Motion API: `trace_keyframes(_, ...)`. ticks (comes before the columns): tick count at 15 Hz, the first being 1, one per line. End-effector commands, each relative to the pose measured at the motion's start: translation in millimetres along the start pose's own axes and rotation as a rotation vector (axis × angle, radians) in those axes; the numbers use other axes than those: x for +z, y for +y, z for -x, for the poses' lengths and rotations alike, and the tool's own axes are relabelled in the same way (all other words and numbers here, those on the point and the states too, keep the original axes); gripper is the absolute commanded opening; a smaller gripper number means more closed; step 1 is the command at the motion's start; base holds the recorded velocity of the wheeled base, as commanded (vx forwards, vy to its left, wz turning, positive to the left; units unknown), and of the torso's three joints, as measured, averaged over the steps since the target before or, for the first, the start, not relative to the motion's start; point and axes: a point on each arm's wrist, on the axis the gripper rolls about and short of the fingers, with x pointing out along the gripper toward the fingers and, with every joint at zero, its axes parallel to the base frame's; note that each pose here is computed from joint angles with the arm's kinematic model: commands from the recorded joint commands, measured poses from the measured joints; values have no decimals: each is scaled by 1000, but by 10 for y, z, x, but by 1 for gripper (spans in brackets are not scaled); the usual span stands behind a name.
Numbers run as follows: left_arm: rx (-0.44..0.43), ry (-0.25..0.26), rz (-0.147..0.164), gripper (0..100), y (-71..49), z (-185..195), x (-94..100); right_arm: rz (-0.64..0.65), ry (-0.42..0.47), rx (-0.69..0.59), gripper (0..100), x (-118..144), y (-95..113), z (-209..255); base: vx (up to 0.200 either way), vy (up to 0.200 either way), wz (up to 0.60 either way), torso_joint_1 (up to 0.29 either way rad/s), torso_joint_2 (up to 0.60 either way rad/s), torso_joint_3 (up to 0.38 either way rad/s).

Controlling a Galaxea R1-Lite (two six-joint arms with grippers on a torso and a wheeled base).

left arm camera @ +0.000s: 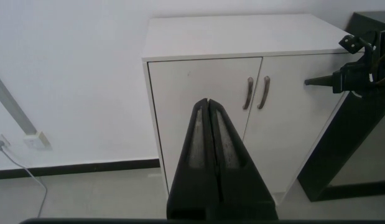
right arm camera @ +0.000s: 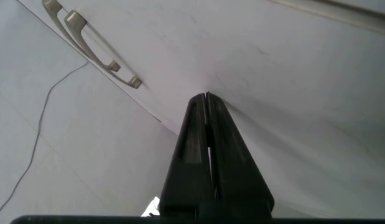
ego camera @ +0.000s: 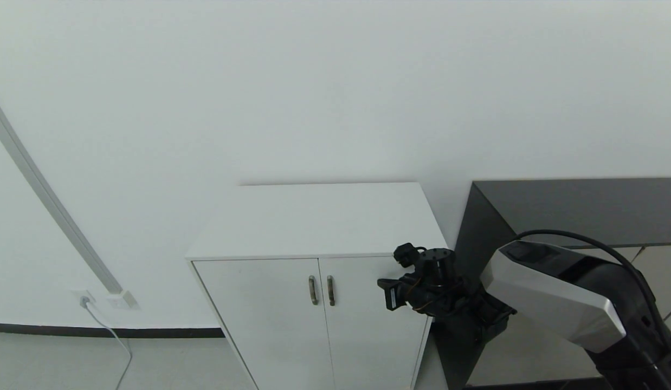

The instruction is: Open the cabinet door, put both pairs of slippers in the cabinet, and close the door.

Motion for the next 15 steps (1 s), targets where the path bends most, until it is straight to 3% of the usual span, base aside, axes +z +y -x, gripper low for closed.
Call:
trace_keyframes(1, 0, 1, 0, 0, 0, -1, 0, 0, 1, -1, 0, -8, -5, -4, 0, 0, 0, 0, 0, 0)
trace_keyframes(12, 0, 1, 0, 0, 0, -1, 0, -2, -2, -6, 0, 2, -31, 4, 0, 0, 0, 0, 0, 0)
trace_keyframes(15, 0, 1, 0, 0, 0, -1, 0, -3, 13, -2, 0, 1, 37, 190, 0, 0, 0, 0, 0, 0)
